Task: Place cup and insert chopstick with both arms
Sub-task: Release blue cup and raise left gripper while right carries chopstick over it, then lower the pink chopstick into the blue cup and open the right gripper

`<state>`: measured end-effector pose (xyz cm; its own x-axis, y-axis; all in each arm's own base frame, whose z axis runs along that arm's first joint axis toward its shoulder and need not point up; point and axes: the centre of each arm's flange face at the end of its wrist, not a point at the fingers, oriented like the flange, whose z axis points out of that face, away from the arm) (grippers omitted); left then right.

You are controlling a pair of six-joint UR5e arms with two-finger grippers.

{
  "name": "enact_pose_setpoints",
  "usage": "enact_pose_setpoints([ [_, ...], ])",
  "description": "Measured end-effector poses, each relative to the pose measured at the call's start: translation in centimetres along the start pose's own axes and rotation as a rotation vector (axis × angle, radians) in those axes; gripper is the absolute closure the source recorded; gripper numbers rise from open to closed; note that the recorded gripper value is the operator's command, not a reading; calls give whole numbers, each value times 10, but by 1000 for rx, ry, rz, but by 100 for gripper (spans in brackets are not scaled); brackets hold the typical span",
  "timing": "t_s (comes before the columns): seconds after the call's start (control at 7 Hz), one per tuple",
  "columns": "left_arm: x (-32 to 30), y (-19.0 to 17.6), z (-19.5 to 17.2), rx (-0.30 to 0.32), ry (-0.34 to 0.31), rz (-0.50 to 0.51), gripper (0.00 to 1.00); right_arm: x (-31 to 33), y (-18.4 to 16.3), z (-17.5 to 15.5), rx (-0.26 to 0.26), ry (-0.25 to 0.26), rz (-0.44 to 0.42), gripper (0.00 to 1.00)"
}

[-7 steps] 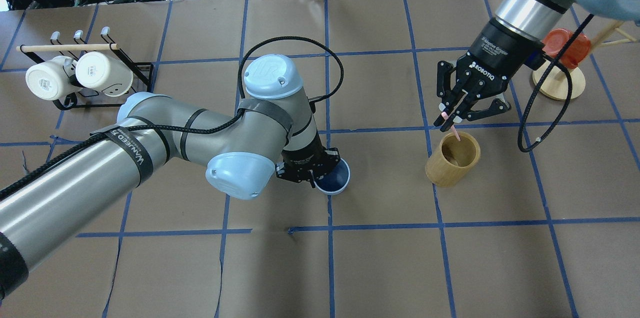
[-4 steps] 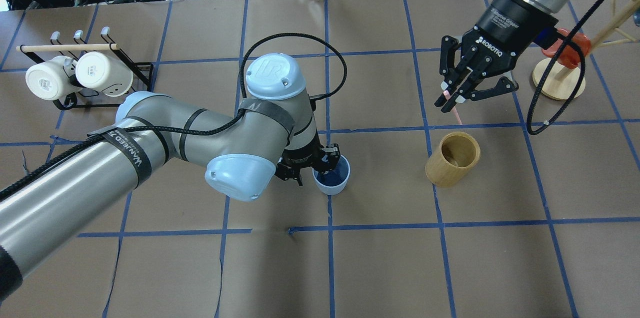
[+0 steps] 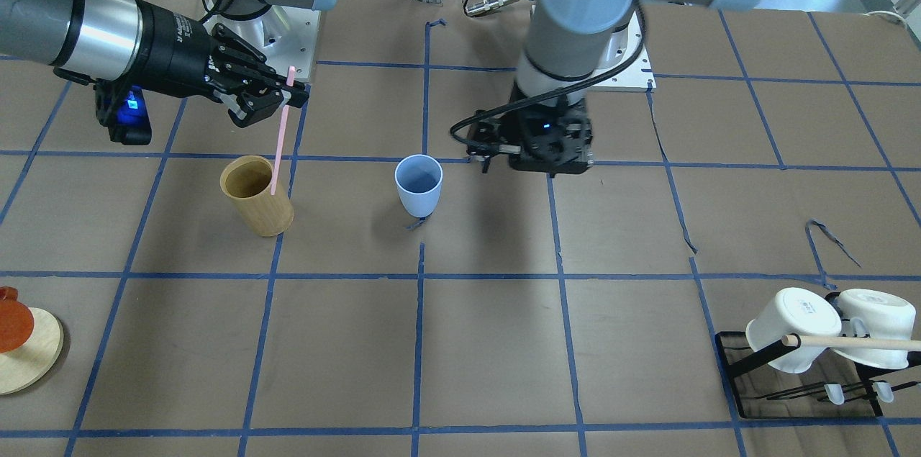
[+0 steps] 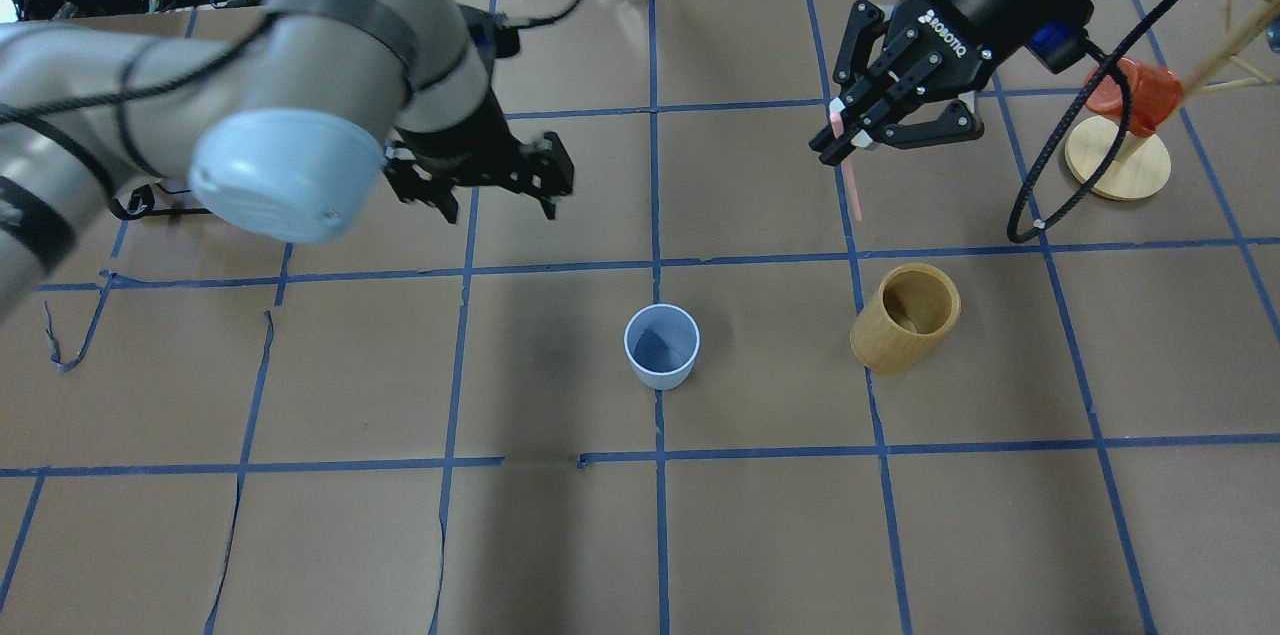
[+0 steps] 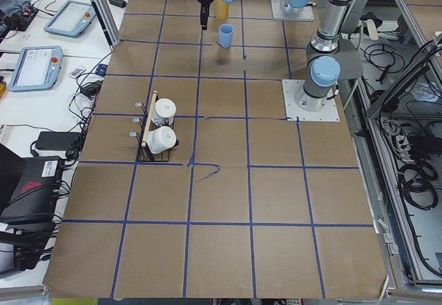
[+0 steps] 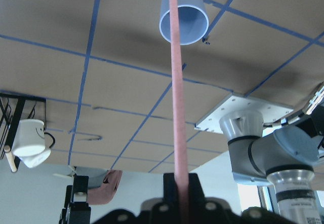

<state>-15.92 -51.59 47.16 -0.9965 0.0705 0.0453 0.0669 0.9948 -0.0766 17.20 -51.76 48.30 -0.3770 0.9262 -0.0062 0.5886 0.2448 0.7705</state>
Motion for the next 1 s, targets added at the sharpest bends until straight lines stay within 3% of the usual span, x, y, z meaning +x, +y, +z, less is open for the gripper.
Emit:
enact_pose_setpoints([
  [0.29,-15,8,-22,27,-13,-4,0,-7,25,39,-80,13,-11,100],
  [1.0,-22,13,-28,32,-18,-14,0,-1,-14,109,-178,7,-5,100],
])
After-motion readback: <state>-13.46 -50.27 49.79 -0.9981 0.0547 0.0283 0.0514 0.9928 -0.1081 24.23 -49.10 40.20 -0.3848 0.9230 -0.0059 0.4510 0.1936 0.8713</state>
